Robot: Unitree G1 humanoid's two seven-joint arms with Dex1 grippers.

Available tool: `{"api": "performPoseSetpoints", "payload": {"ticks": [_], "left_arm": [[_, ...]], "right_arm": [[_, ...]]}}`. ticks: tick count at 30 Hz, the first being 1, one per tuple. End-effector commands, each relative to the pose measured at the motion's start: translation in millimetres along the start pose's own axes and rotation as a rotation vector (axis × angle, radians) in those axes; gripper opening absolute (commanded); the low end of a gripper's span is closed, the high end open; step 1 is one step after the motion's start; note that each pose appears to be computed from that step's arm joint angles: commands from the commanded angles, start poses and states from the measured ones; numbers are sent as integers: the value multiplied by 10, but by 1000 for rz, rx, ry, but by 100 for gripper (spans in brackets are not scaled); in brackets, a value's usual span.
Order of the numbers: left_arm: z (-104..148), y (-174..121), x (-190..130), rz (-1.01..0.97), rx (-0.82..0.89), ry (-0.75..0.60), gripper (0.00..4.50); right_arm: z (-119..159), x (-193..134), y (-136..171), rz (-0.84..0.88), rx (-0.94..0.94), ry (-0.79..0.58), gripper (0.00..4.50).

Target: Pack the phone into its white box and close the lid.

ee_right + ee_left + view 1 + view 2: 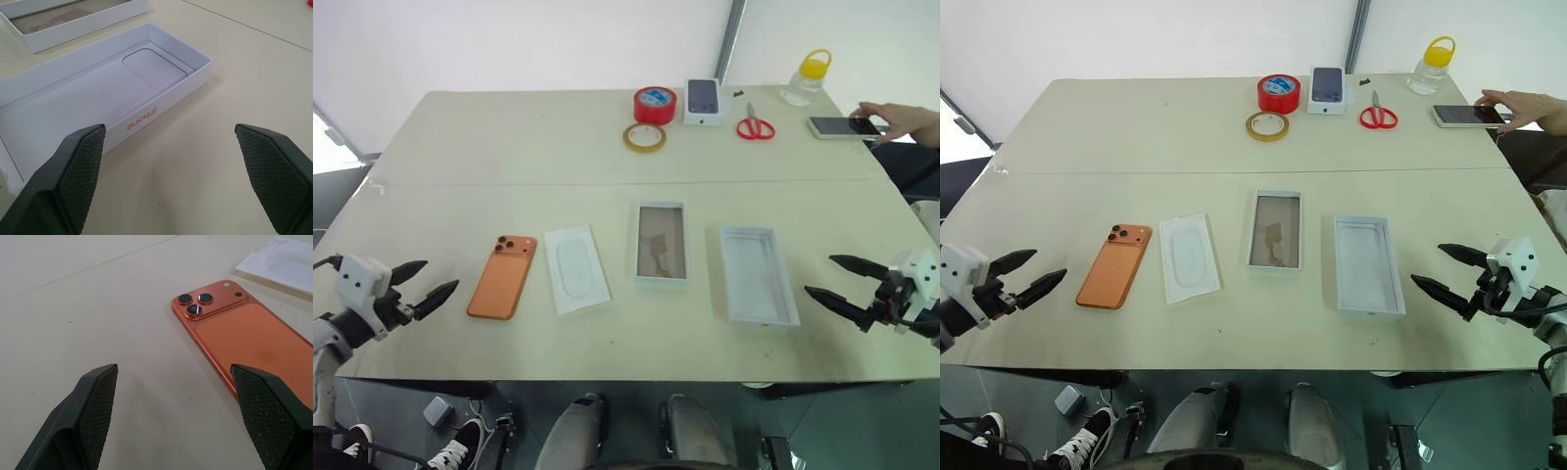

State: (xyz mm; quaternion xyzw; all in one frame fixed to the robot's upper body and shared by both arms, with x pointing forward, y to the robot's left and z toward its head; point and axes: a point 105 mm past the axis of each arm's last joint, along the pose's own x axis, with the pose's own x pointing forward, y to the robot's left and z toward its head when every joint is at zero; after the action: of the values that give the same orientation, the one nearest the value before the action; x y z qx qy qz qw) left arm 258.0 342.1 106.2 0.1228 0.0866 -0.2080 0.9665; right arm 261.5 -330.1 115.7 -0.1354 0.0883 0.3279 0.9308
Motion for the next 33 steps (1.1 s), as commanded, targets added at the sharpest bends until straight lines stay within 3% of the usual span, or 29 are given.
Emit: {"api": "performPoseSetpoints", "payload": {"ticks": [1,29,33], "left_arm": [[54,102,-95,52,45,-9,386],[158,18,47,-2,25,-46,386],[226,-6,91,-9,-6,-61,386]], "right_arm": [[128,-75,-53,-21,-46,-22,442],[233,57,-121,-48,-52,-47,442],[364,157,-131,-57,-64,-78,442]]}}
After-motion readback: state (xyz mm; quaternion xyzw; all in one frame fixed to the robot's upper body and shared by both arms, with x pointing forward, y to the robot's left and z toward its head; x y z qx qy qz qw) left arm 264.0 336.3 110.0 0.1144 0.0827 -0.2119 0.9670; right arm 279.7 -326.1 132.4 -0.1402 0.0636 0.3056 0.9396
